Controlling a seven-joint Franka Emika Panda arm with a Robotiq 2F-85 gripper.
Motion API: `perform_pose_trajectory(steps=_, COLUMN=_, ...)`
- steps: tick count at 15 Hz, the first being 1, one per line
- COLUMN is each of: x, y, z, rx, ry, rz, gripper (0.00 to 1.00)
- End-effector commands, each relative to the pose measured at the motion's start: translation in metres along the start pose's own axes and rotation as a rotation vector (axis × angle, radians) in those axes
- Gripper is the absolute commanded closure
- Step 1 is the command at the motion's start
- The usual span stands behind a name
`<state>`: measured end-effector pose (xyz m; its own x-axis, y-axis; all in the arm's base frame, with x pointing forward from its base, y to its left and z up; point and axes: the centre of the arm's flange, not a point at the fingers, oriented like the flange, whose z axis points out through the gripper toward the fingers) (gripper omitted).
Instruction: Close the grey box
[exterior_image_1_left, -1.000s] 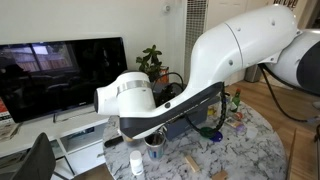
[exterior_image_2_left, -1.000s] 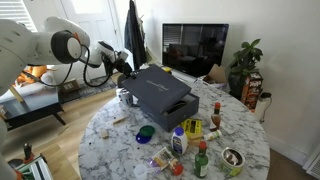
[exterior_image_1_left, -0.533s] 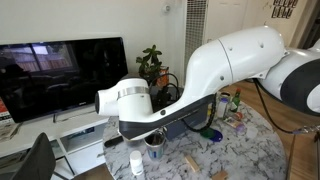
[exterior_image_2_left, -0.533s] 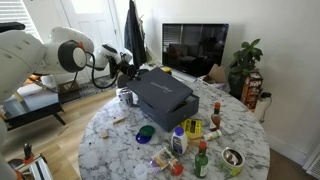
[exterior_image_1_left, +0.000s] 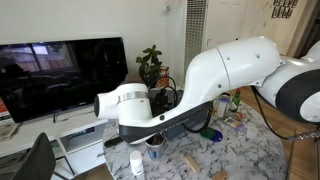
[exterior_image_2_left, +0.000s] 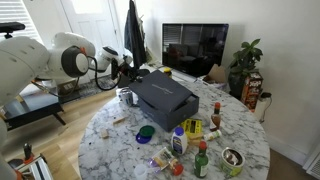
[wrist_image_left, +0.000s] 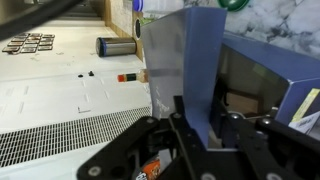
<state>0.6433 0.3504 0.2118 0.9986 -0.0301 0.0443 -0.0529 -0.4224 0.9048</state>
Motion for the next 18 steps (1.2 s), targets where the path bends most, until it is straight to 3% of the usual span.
perform_pose_trajectory(steps=1, x=0.024, y=-0.016, z=-0.012, rx=0.032, ry=0.016, rz=-0.016, gripper=0.93)
perform_pose_trajectory(steps=18, x=0.041, y=-0.025, z=-0.009, rx=0.088, ry=-0.059, rz=0.083, gripper=0.93)
